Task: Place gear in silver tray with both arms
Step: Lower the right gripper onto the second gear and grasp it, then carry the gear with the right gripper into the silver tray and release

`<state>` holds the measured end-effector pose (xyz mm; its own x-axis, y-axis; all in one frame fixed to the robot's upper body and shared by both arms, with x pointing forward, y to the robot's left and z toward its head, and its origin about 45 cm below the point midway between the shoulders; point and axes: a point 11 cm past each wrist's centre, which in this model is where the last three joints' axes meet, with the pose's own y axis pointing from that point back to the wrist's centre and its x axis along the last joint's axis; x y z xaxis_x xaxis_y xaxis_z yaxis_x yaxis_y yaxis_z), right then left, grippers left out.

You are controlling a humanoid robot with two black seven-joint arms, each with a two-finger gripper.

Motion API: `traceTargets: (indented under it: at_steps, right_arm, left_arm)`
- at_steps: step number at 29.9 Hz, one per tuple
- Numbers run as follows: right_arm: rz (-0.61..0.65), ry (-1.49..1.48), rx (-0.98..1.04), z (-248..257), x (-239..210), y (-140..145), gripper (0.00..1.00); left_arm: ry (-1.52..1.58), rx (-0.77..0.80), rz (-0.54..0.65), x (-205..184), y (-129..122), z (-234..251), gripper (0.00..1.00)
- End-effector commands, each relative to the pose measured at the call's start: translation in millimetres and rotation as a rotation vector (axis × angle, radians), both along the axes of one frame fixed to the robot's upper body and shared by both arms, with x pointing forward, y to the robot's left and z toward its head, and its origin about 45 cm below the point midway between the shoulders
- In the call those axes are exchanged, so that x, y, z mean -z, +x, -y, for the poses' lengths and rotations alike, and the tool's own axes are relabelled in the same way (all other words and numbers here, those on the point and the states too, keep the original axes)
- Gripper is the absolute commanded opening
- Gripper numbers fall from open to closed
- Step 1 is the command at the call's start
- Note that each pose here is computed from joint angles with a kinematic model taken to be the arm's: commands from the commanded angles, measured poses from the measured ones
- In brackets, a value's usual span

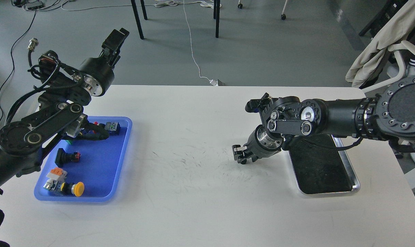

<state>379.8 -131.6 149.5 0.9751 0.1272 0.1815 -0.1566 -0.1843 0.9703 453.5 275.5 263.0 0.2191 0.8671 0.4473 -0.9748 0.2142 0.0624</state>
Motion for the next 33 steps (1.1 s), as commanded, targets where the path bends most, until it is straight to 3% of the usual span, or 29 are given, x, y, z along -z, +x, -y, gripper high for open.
traceTargets:
  at_steps: [1, 3, 15, 20, 26, 33]
  right_arm:
    - [0.001, -0.004, -0.004, 1, 1, 0, 0.22]
    - [0.002, -0.006, -0.006, 1, 1, 0, 0.01]
    - [0.028, -0.005, -0.010, -1, -8, 7, 0.01]
    - [0.104, 0.064, -0.037, -28, -51, 25, 0.01]
    - [0.150, 0.126, -0.135, -66, -99, 20, 0.01]
    - [0.176, -0.004, -0.009, 103, -112, 16, 0.01]
  left_arm:
    - [-0.001, 0.001, 0.005, 0, 0, 0, 0.98]
    - [-0.001, 0.001, 0.005, 0, 0, 0, 0.98]
    - [-0.002, 0.003, 0.001, 1, 0, 2, 0.98]
    - [0.001, 0.002, -0.001, 2, 0, 1, 0.98]
    - [0.003, 0.001, -0.002, 3, 0, 1, 0.98]
    - [0.006, -0.002, -0.002, 3, 0, -1, 0.98]
